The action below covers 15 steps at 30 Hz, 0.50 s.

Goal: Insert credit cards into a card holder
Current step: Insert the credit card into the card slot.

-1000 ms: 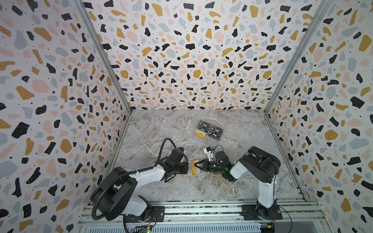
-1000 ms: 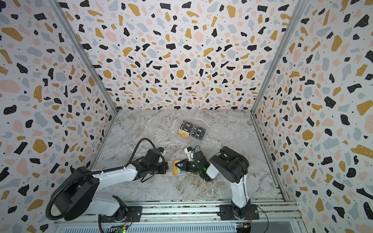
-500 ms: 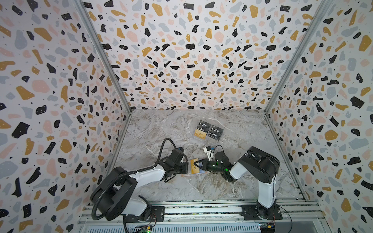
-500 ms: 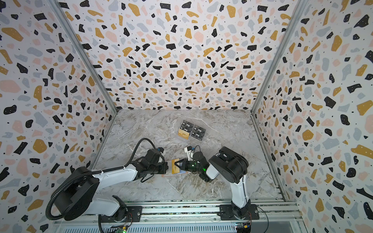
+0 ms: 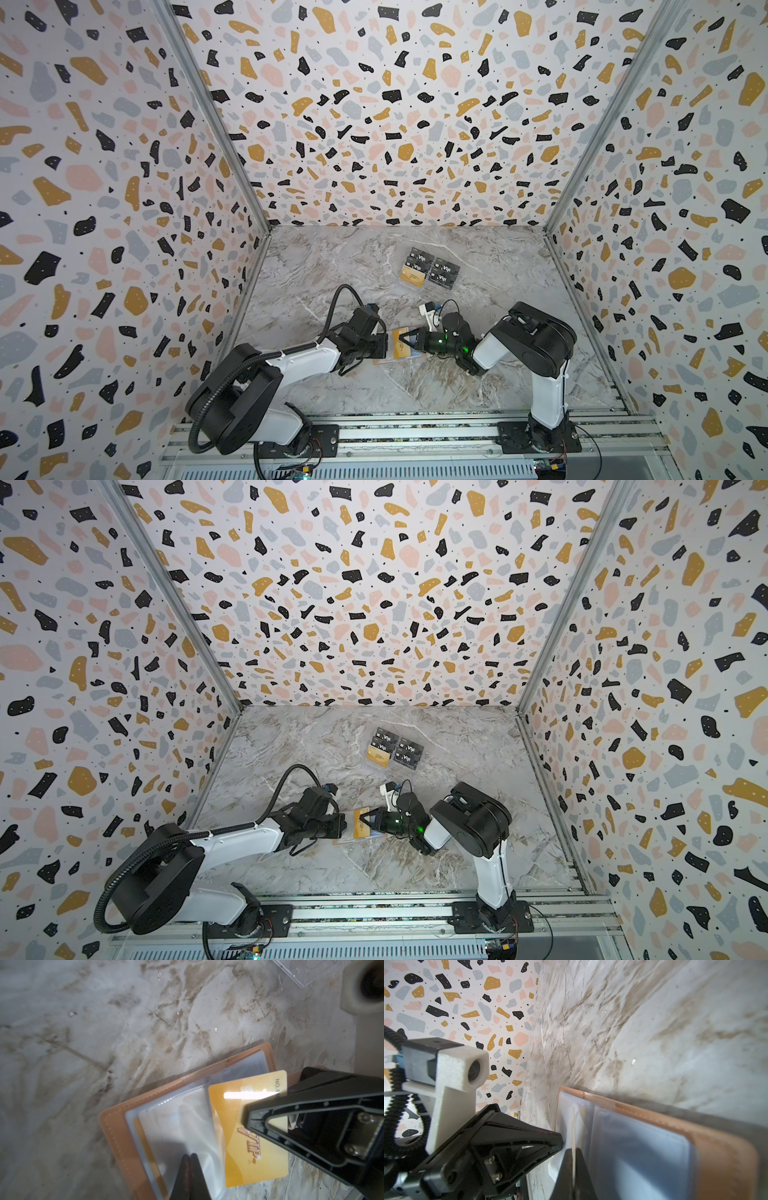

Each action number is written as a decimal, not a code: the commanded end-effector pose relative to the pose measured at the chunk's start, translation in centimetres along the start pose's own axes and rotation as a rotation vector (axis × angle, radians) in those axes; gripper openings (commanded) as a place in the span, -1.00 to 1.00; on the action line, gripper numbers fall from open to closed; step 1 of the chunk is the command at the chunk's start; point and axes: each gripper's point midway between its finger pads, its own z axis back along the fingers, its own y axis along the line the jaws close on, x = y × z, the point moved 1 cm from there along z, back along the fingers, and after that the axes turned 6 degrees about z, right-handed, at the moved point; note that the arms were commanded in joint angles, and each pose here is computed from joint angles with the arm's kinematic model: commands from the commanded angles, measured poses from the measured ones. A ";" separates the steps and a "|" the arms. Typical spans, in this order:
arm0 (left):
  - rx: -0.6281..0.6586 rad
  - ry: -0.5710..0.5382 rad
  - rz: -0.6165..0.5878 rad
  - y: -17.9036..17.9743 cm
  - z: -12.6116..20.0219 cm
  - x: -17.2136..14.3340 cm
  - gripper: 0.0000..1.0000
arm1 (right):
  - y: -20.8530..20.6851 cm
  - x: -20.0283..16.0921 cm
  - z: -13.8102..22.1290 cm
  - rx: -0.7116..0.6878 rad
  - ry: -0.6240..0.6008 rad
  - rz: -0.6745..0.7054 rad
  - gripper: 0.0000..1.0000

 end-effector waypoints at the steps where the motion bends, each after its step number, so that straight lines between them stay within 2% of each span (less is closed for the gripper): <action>1: 0.013 0.022 -0.013 0.4 0.2 -0.7 -1.00 | 0.4 0.0 0.4 0.018 -0.003 -0.033 -1.00; 15: 0.014 0.021 -0.013 0.4 0.2 -0.7 -1.00 | -0.5 -1.7 0.2 -0.005 0.124 -0.132 -1.00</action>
